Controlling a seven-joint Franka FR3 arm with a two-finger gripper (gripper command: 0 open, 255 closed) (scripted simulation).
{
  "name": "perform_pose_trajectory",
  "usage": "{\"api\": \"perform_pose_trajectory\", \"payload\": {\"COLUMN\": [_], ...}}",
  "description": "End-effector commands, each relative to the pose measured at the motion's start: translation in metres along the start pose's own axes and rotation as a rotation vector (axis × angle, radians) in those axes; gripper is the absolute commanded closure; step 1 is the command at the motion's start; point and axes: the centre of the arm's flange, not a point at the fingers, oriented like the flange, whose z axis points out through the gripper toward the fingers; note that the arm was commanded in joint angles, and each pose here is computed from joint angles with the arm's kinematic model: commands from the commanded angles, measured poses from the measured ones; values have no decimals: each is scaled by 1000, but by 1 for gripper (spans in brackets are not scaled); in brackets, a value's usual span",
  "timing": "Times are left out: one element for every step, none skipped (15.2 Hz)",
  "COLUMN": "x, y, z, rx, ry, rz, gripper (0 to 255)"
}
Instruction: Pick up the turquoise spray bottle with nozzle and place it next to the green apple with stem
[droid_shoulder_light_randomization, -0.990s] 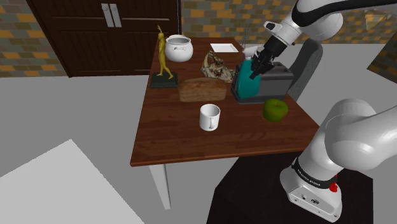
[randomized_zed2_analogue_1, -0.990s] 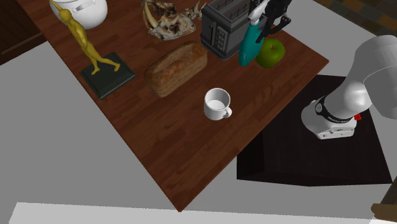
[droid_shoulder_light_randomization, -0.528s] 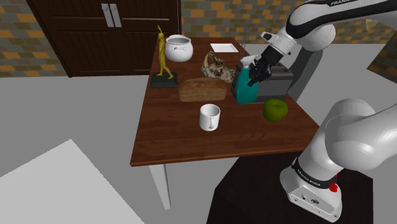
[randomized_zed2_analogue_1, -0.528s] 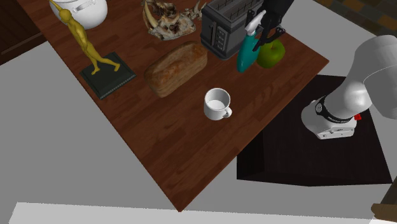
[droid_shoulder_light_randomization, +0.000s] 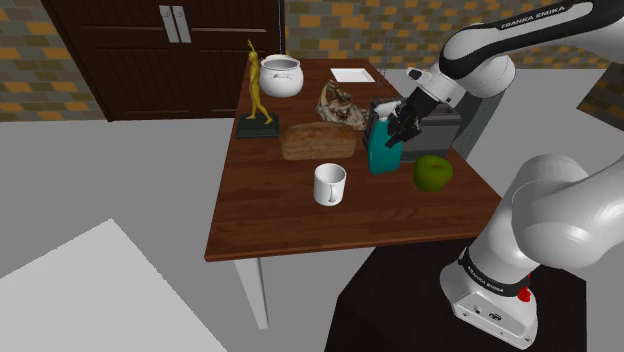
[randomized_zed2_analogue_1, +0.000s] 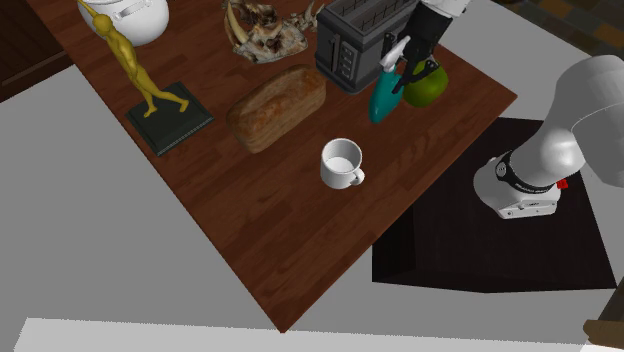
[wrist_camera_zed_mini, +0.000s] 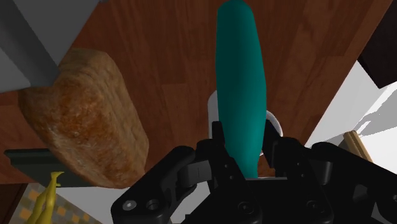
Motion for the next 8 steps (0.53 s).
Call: {"api": "perform_pose_trajectory", "payload": {"x": [-5, -8, -11, -13, -16, -18, -21, -24], "y": [0, 0, 0, 0, 0, 0, 0, 0], "z": [10, 14, 19, 23, 28, 33, 37, 42], "rx": [-1, -1, -1, -1, -1, -1, -1, -1], "ry": [0, 0, 0, 0, 0, 0, 0, 0], "rz": [0, 0, 0, 0, 0, 0, 0, 0], "gripper": [255, 255, 255, 255, 255, 255, 255, 255]}}
